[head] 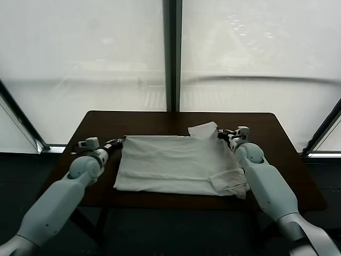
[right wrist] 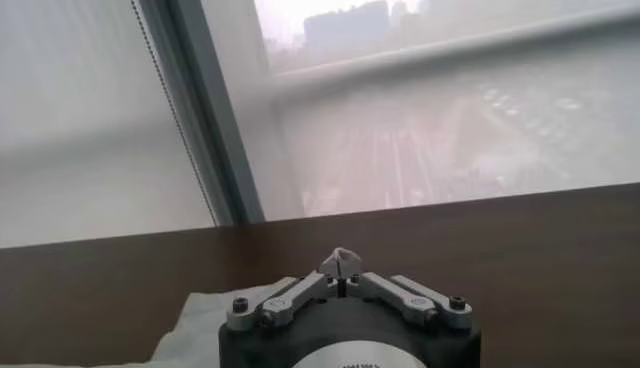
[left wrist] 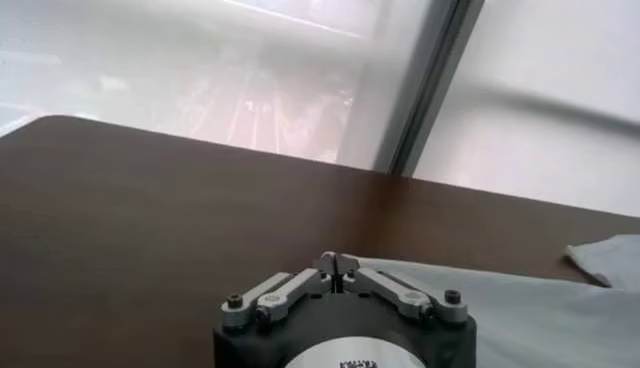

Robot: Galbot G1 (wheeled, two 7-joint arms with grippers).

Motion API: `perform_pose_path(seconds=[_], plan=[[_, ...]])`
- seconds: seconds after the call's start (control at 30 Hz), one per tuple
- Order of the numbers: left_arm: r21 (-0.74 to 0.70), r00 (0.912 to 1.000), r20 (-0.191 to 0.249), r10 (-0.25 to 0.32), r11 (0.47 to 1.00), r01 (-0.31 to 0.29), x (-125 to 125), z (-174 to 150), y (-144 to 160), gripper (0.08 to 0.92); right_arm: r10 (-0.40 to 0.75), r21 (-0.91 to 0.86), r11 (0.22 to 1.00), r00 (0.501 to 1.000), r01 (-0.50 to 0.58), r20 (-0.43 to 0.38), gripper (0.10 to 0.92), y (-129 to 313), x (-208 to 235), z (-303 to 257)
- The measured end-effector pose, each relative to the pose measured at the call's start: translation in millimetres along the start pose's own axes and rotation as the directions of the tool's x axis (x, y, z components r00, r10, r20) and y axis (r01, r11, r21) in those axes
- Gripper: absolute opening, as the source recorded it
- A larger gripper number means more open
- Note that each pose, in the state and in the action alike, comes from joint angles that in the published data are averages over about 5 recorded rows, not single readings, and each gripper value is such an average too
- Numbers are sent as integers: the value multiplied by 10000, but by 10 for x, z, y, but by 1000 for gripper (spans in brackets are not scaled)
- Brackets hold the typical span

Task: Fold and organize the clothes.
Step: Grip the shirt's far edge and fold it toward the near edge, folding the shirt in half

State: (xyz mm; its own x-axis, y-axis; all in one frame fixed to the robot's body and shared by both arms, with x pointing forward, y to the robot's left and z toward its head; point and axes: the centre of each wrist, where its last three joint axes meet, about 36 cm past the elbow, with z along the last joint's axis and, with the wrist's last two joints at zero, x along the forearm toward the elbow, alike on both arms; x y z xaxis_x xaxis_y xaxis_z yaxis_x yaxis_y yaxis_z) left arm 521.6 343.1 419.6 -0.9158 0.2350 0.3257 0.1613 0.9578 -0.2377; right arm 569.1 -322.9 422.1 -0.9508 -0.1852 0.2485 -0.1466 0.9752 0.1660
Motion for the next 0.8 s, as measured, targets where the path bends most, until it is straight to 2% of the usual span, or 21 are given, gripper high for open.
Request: perform_pose_path(seconds=[0.43,0.8], plan=[[-138,9987,48,513,9986,-512,697,188,-213,180,-108,752,9971,9991,139,-415,139,84,851,12],[-139,9983,77,574,9983,-573,1060,293,-433,180,-16,1443,9892,9876,245,-1568,139,300,1330,65]])
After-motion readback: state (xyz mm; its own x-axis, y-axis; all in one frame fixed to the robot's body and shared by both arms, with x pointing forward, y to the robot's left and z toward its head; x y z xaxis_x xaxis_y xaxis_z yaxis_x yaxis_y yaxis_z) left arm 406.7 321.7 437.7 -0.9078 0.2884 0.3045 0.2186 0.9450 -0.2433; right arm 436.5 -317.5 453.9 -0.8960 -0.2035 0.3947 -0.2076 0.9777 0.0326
